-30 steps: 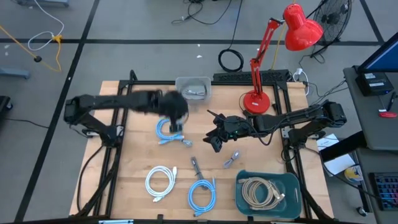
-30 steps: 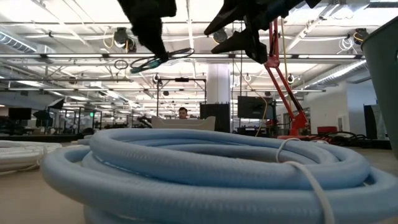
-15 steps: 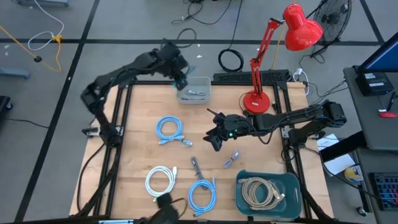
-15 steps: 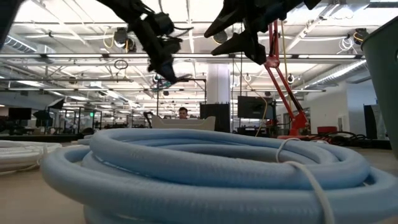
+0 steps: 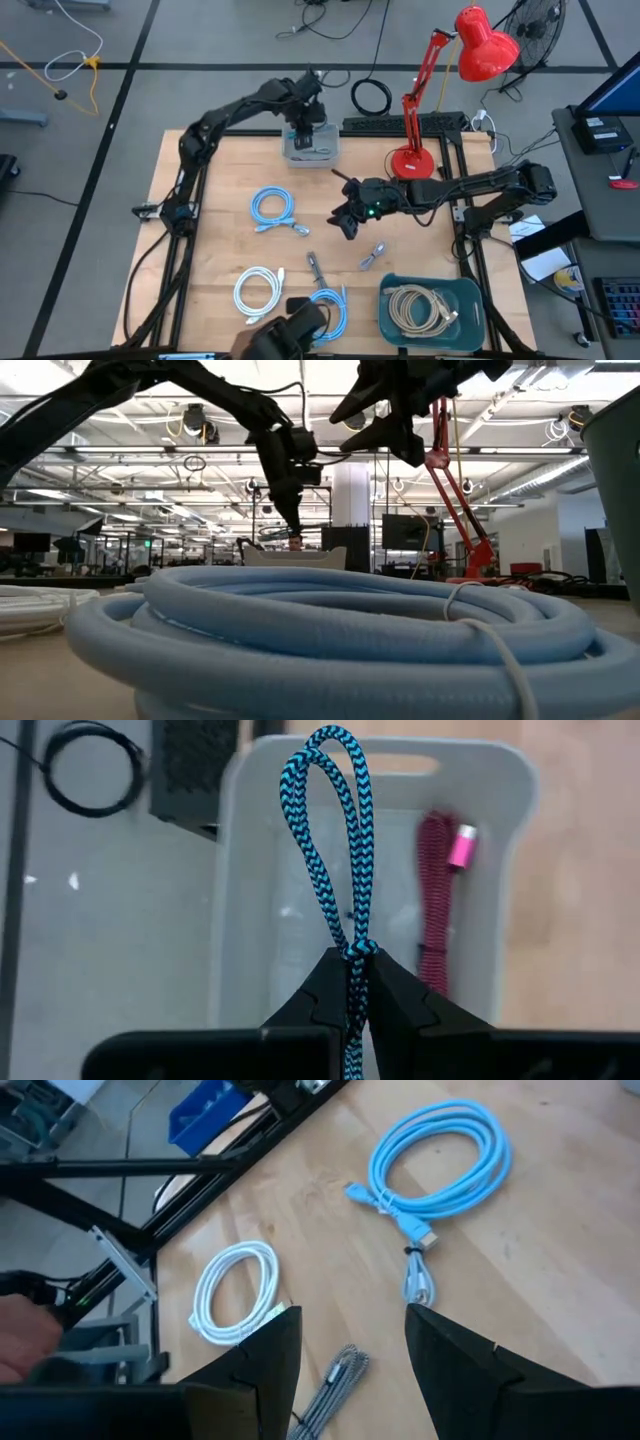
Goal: Pick & Place USB Port
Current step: Put the blue usb cable into the gray bin, then adjust the blue bin
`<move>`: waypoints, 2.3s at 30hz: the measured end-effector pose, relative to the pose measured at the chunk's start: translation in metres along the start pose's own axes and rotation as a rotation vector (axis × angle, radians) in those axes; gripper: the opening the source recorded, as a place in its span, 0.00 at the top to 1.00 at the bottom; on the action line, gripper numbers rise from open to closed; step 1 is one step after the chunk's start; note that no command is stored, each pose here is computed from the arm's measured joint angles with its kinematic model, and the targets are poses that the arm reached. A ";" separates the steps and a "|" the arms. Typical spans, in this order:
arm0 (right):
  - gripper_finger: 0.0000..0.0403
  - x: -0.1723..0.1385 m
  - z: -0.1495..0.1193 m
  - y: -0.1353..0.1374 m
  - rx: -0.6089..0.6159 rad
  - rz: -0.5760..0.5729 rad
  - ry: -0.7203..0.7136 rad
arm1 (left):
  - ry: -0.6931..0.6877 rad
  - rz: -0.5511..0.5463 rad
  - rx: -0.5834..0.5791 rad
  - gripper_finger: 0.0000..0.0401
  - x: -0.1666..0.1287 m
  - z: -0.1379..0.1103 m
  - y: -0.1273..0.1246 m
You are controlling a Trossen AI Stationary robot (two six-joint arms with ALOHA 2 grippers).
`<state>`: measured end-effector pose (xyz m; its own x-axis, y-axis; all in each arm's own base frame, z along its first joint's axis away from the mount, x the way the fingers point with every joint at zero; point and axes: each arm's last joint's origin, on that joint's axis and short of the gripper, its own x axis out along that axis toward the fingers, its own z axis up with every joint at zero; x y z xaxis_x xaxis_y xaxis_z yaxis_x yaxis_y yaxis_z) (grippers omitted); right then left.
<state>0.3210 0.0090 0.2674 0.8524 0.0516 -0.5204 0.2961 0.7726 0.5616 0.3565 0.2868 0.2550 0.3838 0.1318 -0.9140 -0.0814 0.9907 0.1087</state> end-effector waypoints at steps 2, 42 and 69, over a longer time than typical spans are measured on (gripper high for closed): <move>0.58 0.000 -0.001 -0.001 -0.008 -0.007 0.007 | -0.005 -0.005 0.002 0.96 0.004 0.000 0.002; 0.58 0.000 -0.001 -0.007 -0.056 -0.046 0.030 | 0.066 0.066 0.037 0.69 0.055 0.000 0.006; 0.58 0.000 -0.008 0.002 0.018 0.084 0.135 | -0.158 -0.129 -0.104 0.64 -0.132 0.020 -0.100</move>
<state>0.3180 0.0156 0.2638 0.8091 0.2016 -0.5520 0.2343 0.7508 0.6176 0.3327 0.1707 0.3723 0.5356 0.0158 -0.8443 -0.1137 0.9921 -0.0536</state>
